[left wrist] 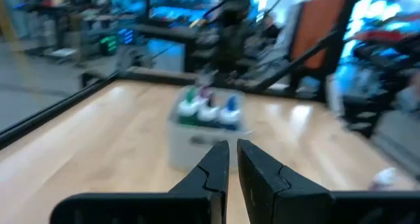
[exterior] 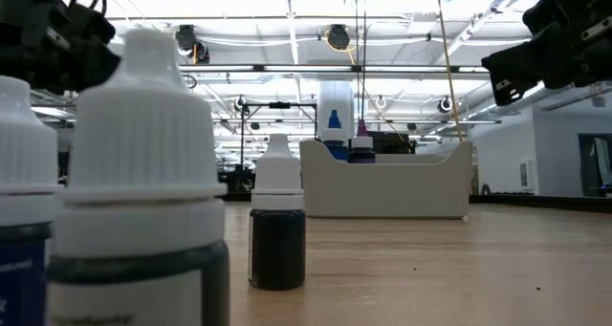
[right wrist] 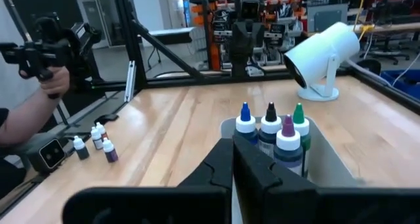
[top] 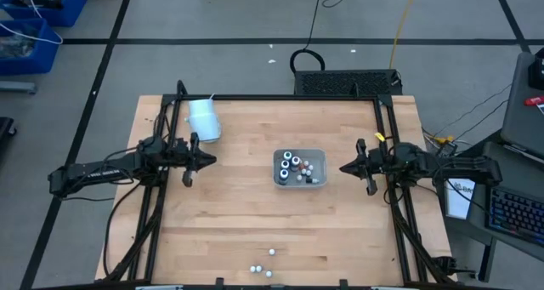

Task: Pick & Place food coloring
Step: Put the small violet food coloring bottle into the bin

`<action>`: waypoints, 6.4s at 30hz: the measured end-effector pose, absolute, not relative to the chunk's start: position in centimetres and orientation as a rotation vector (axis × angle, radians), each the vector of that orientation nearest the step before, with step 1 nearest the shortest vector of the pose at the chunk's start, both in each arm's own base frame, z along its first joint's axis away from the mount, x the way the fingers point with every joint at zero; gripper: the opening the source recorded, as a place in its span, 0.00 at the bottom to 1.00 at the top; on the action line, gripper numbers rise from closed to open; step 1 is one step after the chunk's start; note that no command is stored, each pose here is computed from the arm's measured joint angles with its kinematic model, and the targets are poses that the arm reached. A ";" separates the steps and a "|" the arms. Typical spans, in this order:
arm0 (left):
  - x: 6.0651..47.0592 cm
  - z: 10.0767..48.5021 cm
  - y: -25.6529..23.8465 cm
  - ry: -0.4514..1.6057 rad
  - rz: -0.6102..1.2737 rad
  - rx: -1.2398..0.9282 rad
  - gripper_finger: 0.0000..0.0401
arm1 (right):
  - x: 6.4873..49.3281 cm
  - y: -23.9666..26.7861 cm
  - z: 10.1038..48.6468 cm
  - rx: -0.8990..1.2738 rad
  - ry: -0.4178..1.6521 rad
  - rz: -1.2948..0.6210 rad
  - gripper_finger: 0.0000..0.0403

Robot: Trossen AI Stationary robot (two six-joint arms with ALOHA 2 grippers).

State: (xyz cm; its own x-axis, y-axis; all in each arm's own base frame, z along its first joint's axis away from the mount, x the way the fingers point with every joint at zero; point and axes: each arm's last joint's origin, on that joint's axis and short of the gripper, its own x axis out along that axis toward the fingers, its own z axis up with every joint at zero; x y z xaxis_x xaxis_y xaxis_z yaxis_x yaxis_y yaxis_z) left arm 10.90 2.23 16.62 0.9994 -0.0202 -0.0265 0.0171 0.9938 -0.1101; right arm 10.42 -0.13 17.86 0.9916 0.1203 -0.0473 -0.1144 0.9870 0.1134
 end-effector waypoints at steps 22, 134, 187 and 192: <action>18.6 25.4 -2.5 0.096 -0.155 0.162 0.09 | 10.6 -0.1 17.4 0.063 -0.023 0.128 0.00; 43.1 16.3 -20.6 1.202 -0.755 0.337 0.20 | 10.6 0.0 17.0 0.077 0.018 0.173 0.00; 18.5 25.9 -2.2 0.391 -0.149 0.064 0.19 | 10.6 0.0 17.0 0.086 0.020 0.174 0.00; 18.3 23.5 -0.8 0.291 -0.058 -0.006 0.19 | 10.6 0.0 17.0 0.070 0.018 0.174 0.00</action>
